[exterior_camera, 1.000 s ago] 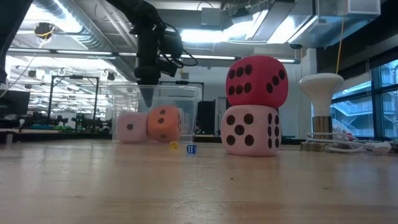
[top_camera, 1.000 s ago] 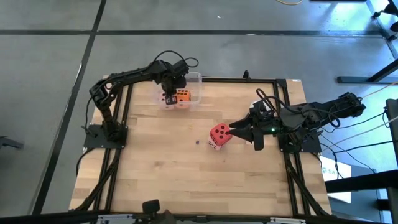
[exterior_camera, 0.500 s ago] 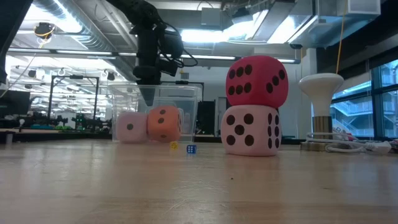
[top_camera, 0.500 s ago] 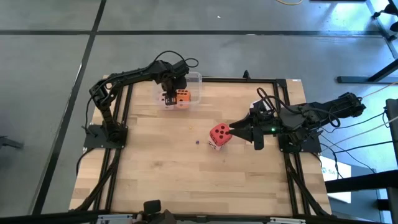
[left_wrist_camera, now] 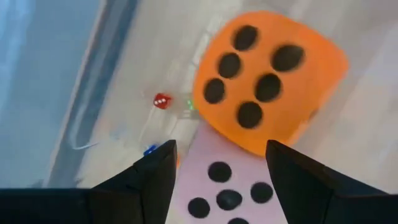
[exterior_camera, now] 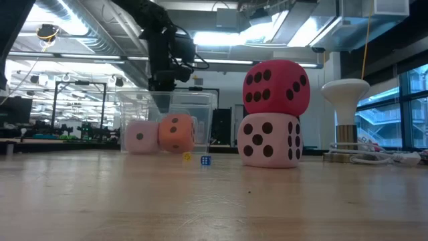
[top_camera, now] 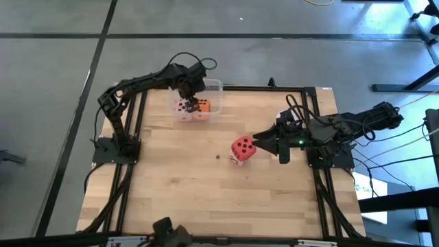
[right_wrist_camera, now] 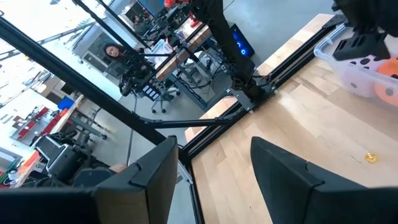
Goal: Pick & Place Dice
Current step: Put the small yellow dice into the transparent bin
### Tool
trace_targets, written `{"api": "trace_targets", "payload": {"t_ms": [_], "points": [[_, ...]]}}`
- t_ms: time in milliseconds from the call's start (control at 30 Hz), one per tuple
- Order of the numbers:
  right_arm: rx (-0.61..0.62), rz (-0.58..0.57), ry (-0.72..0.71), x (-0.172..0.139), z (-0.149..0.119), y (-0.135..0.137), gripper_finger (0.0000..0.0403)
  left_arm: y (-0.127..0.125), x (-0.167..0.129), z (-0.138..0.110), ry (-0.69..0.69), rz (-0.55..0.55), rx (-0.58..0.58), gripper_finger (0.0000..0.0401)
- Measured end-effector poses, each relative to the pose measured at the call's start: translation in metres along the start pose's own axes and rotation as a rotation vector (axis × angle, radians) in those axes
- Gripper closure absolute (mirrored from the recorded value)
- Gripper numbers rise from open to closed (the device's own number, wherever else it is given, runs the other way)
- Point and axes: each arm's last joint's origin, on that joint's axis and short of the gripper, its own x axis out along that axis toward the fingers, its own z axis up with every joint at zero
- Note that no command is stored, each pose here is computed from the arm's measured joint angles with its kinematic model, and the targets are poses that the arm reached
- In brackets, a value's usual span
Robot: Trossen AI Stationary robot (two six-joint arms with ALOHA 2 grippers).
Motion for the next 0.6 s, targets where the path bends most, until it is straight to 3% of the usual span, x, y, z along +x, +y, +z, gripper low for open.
{"api": "trace_targets", "payload": {"t_ms": [133, 333, 467, 600], "points": [[0.000, 0.000, 0.000, 0.000, 0.000, 0.000, 0.0202, 0.008, -0.004, -0.001, 0.008, 0.002, -0.100, 0.0164], [0.002, 0.005, -0.004, 0.000, 0.000, 0.000, 0.0202, 0.013, -0.033, -0.004, -0.110, -0.120, -0.197, 0.0164], [0.002, 0.005, -0.004, 0.000, 0.000, 0.000, 0.0202, 0.003, -0.079, -0.014, -0.274, -0.124, -0.160, 0.0164], [0.002, 0.004, -0.004, 0.000, 0.000, 0.000, 0.0202, -0.035, -0.117, -0.034, -0.410, -0.139, 0.031, 0.0175]]}}
